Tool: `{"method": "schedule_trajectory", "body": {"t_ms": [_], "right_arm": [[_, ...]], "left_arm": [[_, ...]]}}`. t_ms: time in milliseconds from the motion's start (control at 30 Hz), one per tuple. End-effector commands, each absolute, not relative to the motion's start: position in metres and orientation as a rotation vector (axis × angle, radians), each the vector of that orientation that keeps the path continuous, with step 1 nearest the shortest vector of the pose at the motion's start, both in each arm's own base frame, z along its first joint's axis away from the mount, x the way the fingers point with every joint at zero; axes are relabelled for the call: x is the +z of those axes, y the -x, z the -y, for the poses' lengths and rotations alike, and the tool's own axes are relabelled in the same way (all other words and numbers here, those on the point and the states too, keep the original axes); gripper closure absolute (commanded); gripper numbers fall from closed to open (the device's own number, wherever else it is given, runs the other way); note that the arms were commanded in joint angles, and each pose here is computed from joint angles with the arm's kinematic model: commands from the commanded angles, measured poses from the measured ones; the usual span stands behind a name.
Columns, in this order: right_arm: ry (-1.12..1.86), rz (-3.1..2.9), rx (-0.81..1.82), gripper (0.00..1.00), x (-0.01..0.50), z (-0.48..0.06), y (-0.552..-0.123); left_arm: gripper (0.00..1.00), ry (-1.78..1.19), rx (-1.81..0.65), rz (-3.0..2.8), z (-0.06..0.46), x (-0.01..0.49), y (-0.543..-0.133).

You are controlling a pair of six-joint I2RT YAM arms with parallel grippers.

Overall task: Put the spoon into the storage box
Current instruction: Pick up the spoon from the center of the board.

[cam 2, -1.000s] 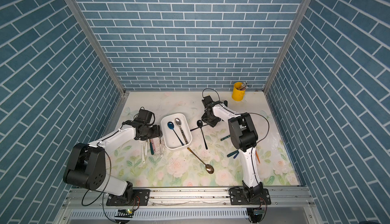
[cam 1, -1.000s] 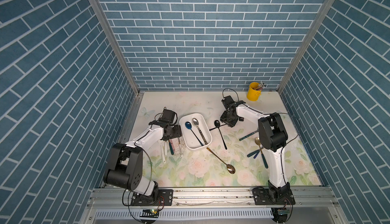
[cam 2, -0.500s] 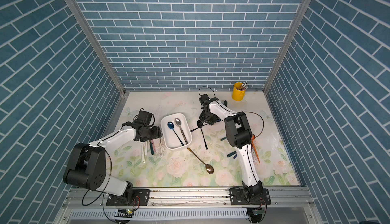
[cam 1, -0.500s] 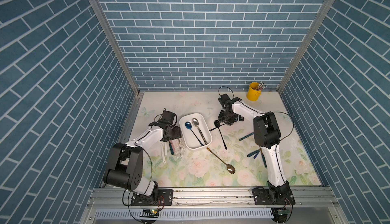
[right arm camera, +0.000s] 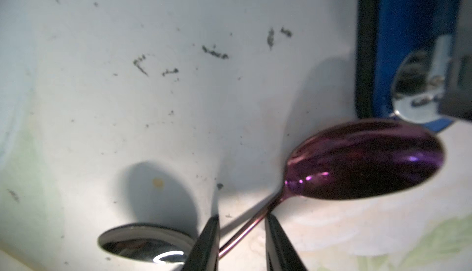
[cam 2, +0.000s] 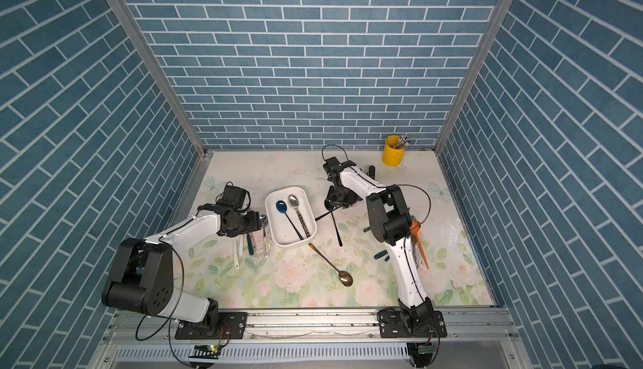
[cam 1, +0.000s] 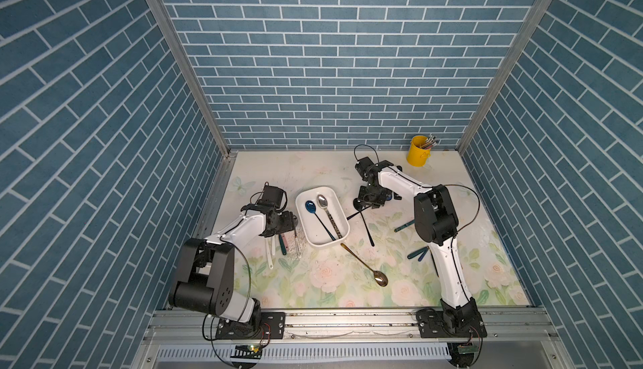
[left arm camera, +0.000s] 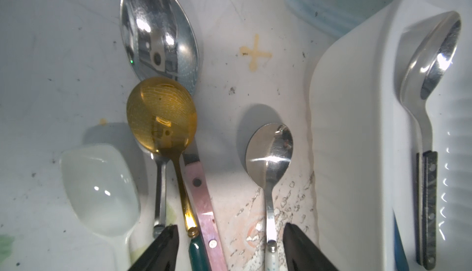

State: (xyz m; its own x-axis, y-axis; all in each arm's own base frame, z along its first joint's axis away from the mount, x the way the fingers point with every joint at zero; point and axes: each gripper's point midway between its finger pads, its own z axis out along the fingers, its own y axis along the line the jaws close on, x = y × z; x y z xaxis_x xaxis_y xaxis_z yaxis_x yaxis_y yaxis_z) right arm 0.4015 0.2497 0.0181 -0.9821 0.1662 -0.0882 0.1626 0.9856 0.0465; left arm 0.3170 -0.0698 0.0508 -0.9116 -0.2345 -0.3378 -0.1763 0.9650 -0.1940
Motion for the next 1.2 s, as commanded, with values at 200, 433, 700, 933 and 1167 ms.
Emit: {"method": "schedule_trajectory", "body": {"t_ms": [200, 433, 700, 933, 1167], "right_arm": [[-0.248, -3.258, -0.067, 0.78, -0.034, -0.234, -0.347], [-0.266, -3.244, -0.018, 0.87, -0.029, -0.235, -0.342], [-0.294, -3.195, 0.106, 0.94, -0.020, -0.239, -0.338], [-0.257, -3.093, 0.135, 0.94, 0.005, -0.237, -0.349], [-0.151, -2.980, 0.194, 0.94, 0.044, -0.241, -0.361]], "left_arm": [[0.30, 0.288, -0.230, -2.735, 0.064, 0.054, -0.314], [0.30, 0.293, -0.232, -2.731, 0.063, 0.055, -0.313], [0.29, 0.300, -0.251, -2.727, 0.064, 0.058, -0.313], [0.30, 0.312, -0.283, -2.722, 0.068, 0.063, -0.316], [0.30, 0.313, -0.336, -2.744, 0.076, 0.056, -0.318]]}}
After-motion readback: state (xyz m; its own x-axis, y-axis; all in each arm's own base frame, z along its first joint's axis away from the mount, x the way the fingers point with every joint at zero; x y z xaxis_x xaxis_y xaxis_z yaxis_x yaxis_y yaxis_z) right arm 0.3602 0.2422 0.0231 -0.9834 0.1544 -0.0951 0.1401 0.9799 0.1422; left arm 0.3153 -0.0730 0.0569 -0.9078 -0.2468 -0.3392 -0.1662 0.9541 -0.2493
